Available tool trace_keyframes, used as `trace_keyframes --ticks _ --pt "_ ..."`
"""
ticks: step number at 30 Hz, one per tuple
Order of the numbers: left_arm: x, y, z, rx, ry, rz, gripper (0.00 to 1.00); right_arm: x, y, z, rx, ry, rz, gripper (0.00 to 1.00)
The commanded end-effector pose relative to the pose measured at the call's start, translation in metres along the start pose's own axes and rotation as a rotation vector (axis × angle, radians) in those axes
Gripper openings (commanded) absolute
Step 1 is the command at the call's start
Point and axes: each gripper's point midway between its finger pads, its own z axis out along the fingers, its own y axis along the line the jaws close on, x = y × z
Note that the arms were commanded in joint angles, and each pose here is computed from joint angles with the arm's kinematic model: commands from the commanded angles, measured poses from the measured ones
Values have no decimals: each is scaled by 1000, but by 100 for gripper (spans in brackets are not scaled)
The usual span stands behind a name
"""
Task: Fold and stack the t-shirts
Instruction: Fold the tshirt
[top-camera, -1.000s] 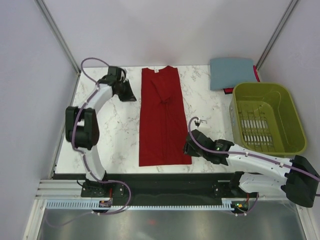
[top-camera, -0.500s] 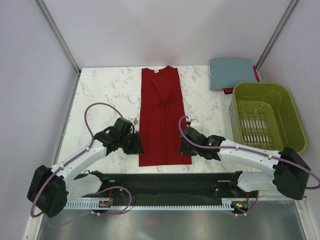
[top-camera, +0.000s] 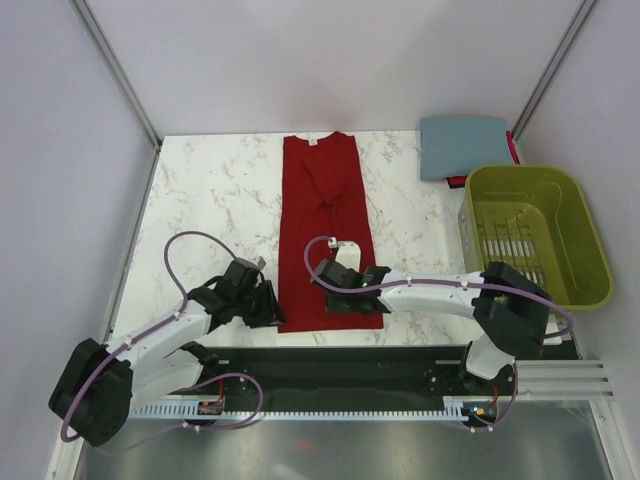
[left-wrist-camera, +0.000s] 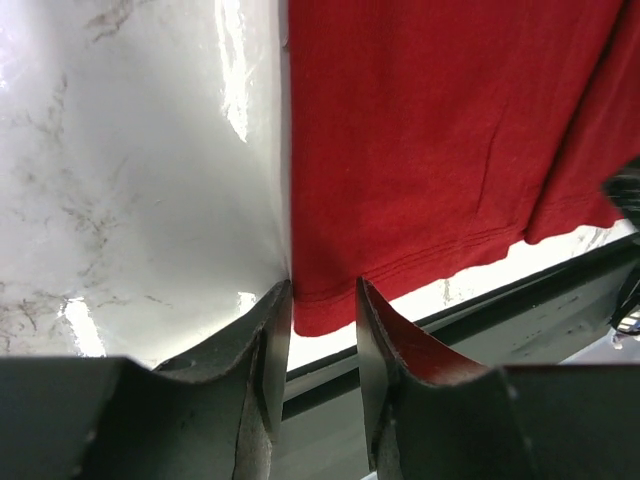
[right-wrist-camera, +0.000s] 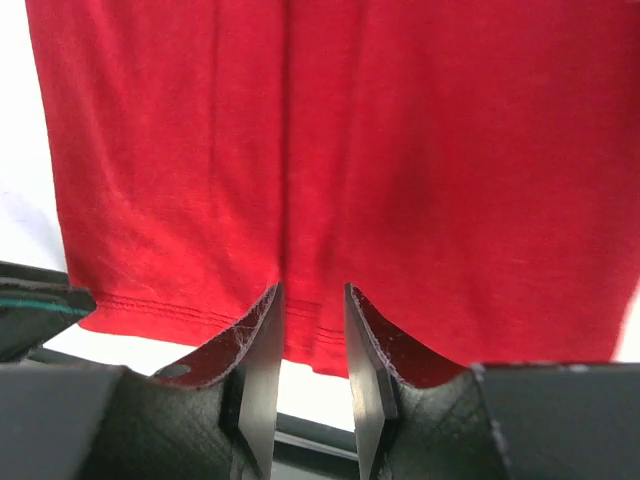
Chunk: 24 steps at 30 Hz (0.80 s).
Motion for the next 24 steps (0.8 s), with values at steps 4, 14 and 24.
trace_keyframes --ticks 4,14,24 --pt "-17 -9 -4 41 -108 36 38 -3 11 10 91 -30 -25 37" --pt "-17 -20 -9 98 -121 63 37 -1 -22 -1 250 -78 -74 32" --pt "-16 -22 -12 109 -140 84 36 -1 -14 3 221 -83 -51 33"
